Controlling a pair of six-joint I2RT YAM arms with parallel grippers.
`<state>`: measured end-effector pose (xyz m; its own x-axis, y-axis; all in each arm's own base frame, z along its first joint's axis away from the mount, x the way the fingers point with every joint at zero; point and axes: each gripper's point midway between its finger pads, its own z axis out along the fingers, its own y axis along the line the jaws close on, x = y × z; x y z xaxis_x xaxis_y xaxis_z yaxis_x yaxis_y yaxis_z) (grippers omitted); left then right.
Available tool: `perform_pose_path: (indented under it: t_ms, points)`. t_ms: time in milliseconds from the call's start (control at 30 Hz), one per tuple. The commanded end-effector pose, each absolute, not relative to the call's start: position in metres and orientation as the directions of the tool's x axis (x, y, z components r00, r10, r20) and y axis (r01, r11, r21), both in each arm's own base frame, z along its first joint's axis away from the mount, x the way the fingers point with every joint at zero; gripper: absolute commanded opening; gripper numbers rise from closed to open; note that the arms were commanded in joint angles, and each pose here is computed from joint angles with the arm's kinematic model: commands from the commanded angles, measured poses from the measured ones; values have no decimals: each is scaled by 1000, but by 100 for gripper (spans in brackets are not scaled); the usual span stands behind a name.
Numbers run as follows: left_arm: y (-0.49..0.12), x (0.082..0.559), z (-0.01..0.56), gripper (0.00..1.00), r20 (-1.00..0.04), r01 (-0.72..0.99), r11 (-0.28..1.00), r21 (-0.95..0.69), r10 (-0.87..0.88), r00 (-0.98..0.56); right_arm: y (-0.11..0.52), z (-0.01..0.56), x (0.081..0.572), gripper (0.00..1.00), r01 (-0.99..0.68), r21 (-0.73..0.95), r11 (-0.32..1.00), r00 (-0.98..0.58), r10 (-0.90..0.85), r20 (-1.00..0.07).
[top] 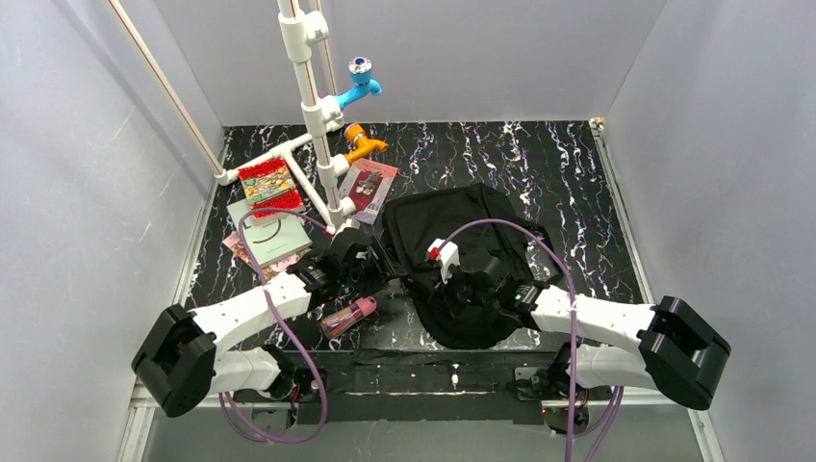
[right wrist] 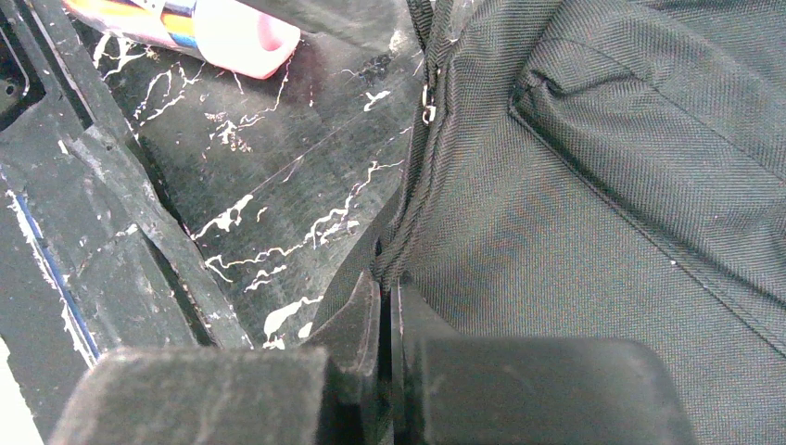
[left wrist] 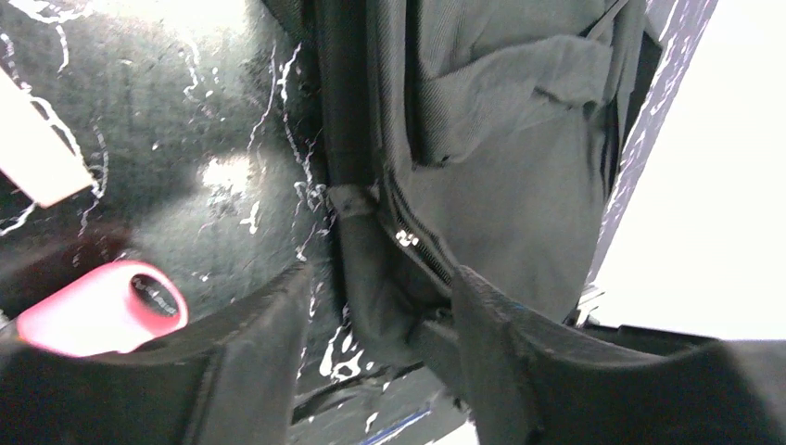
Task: Pack the student bag
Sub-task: Adjust the student bag at the center of the board.
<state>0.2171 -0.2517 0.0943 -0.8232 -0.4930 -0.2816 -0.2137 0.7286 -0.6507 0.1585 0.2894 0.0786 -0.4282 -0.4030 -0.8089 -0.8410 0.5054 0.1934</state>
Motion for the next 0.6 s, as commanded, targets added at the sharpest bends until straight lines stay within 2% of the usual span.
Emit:
perform_pose_path:
  t_ms: [0,67,200,467,533,567]
  points:
    - [-260,240,107,49,-262,-277,654,-704,-601,-755,296,97,164,1,-838,205,506,-407,-329,-852]
    - [-261,241,104,45,-254,-292,652,-699,-609,-751,295,99,164,1,-836,202,509,-405,-325,-855]
    - [-255,240,95,44,-252,-321,660,-679,-620,-743,294,102,164,1,-836,200,512,-402,-321,-858]
    - [-265,236,104,53,-206,-248,670,-700,-522,-828,286,101,164,1,-823,188,535,-414,-340,-844]
    - [-260,232,109,50,-193,-274,668,-692,-536,-822,286,101,163,1,-822,193,536,-418,-338,-843]
    - [-258,230,111,45,-181,-290,660,-693,-549,-816,286,101,163,1,-819,198,538,-423,-334,-842]
